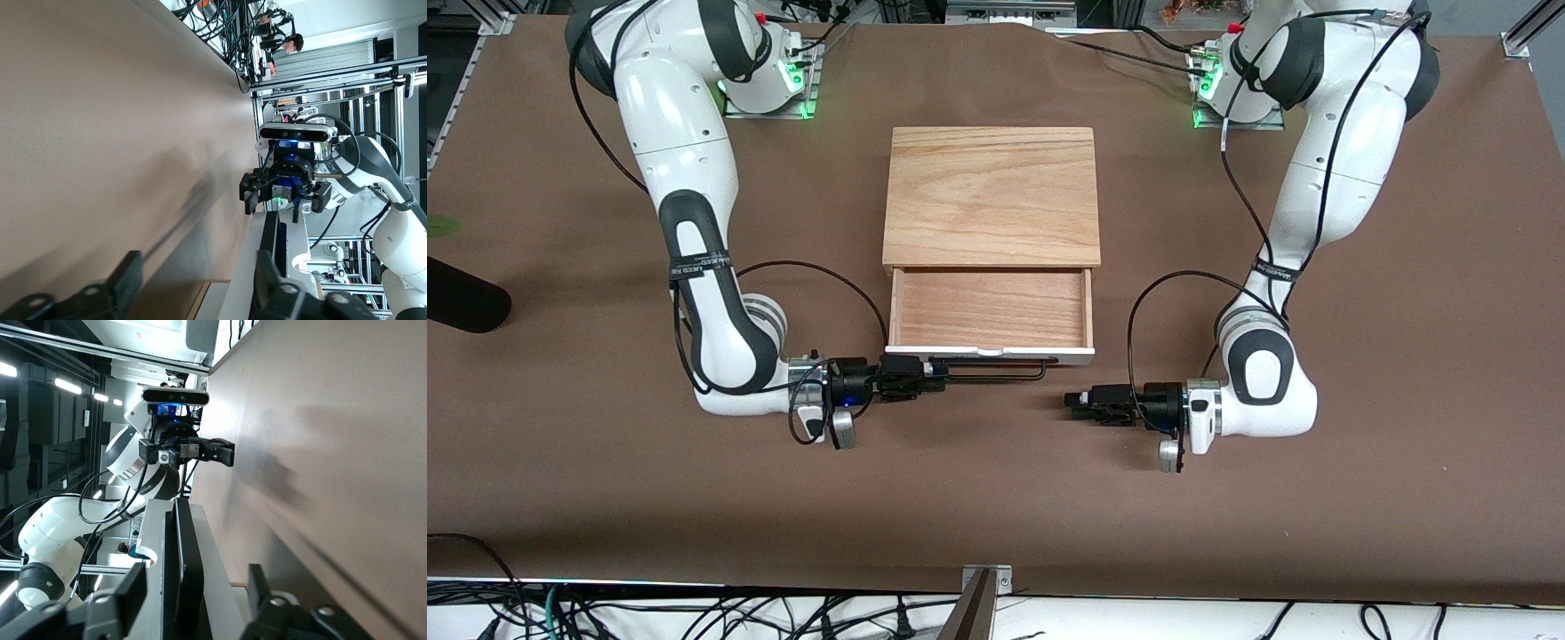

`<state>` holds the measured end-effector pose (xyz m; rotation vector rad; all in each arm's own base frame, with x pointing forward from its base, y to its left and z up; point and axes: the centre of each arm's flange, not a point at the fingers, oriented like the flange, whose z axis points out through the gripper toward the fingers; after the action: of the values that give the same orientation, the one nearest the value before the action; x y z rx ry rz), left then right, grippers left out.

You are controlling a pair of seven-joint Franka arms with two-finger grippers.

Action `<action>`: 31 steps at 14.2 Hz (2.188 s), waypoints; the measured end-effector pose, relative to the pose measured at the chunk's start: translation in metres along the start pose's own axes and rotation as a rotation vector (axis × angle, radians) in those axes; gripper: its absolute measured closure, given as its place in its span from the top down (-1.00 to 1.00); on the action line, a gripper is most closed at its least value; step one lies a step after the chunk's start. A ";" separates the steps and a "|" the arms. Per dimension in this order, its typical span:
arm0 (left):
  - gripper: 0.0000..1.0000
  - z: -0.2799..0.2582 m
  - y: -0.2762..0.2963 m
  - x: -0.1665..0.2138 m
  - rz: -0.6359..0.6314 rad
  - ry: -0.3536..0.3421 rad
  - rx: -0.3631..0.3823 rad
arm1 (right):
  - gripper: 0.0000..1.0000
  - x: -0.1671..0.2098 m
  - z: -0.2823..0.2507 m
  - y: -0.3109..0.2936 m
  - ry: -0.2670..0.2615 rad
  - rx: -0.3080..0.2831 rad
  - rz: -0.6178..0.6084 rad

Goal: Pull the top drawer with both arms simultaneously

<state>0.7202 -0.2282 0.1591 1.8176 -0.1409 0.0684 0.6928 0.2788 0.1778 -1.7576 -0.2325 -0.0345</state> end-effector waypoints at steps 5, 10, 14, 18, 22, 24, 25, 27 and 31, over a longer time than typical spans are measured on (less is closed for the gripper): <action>0.99 0.001 0.010 0.006 0.020 0.004 -0.004 | 1.00 0.004 -0.015 -0.013 -0.071 -0.096 -0.008; 1.00 -0.021 0.065 0.021 -0.053 -0.088 0.144 | 1.00 0.021 -0.065 -0.078 -0.193 -0.385 -0.011; 1.00 -0.076 0.151 0.027 -0.016 -0.234 0.443 | 1.00 0.021 -0.124 -0.116 -0.336 -0.669 -0.070; 1.00 -0.135 0.226 0.026 0.165 -0.316 0.840 | 1.00 0.011 -0.214 -0.176 -0.461 -0.951 -0.070; 1.00 -0.184 0.258 0.021 0.201 -0.346 1.041 | 1.00 -0.013 -0.286 -0.248 -0.476 -1.165 0.061; 1.00 -0.215 0.266 0.022 0.192 -0.316 1.097 | 1.00 -0.027 -0.291 -0.293 -0.419 -1.266 0.135; 1.00 -0.232 0.273 0.022 0.188 -0.292 1.117 | 1.00 -0.037 -0.292 -0.310 -0.397 -1.297 0.162; 1.00 -0.266 0.298 0.018 0.188 -0.234 1.148 | 1.00 -0.064 -0.298 -0.327 -0.376 -1.320 0.205; 1.00 -0.320 0.346 -0.009 0.141 -0.239 1.238 | 1.00 -0.110 -0.328 -0.329 -0.265 -1.316 0.198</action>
<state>0.6745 -0.0020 0.5705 3.0482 -0.4699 0.0358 0.5623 0.0035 0.5456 -3.0957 -0.2401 0.2448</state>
